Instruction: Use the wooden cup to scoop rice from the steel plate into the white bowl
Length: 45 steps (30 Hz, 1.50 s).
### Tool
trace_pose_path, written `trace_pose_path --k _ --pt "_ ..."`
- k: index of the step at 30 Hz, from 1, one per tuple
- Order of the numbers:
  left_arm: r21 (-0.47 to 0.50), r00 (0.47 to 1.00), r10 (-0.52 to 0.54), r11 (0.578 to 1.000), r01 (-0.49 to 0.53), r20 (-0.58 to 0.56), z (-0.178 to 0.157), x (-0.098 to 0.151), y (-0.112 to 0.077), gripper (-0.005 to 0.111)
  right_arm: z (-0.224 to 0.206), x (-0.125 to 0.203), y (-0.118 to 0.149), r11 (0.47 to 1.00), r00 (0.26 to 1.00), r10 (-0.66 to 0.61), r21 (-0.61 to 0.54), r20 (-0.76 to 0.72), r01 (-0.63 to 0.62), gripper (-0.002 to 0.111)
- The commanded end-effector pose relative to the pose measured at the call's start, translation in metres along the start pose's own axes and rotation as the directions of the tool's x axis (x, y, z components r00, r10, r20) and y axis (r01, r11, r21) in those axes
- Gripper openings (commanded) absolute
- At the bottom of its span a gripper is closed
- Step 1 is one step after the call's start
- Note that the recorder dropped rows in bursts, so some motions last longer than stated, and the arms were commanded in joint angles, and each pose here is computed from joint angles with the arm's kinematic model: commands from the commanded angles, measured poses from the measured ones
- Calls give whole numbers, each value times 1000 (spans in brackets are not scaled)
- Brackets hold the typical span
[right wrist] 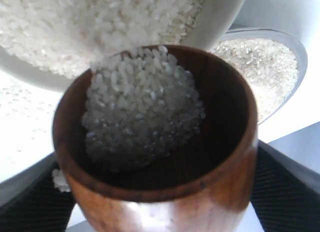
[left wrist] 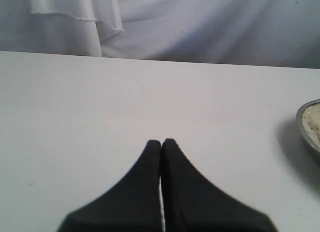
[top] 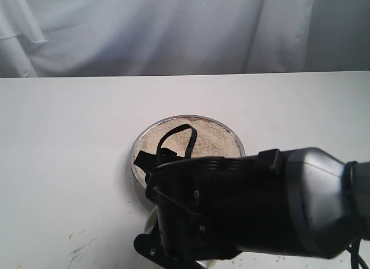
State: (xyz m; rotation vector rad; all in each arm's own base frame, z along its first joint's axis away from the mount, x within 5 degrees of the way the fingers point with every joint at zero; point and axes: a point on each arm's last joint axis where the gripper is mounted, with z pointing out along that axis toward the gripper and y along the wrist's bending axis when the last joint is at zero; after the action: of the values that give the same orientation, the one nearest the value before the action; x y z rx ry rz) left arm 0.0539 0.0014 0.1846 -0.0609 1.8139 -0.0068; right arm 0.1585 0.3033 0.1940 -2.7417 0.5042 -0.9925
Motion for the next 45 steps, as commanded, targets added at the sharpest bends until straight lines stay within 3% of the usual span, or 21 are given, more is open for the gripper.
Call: trace_pose_path --k 1,45 --pt "-2 1000 0 1000 0 13 0 0 0 0 -9 1 0 1000 998 -14 14 -60 15 0" --pt "-2 1000 0 1000 0 13 0 0 0 0 -40 -8 -12 981 935 -107 115 -339 154 0"
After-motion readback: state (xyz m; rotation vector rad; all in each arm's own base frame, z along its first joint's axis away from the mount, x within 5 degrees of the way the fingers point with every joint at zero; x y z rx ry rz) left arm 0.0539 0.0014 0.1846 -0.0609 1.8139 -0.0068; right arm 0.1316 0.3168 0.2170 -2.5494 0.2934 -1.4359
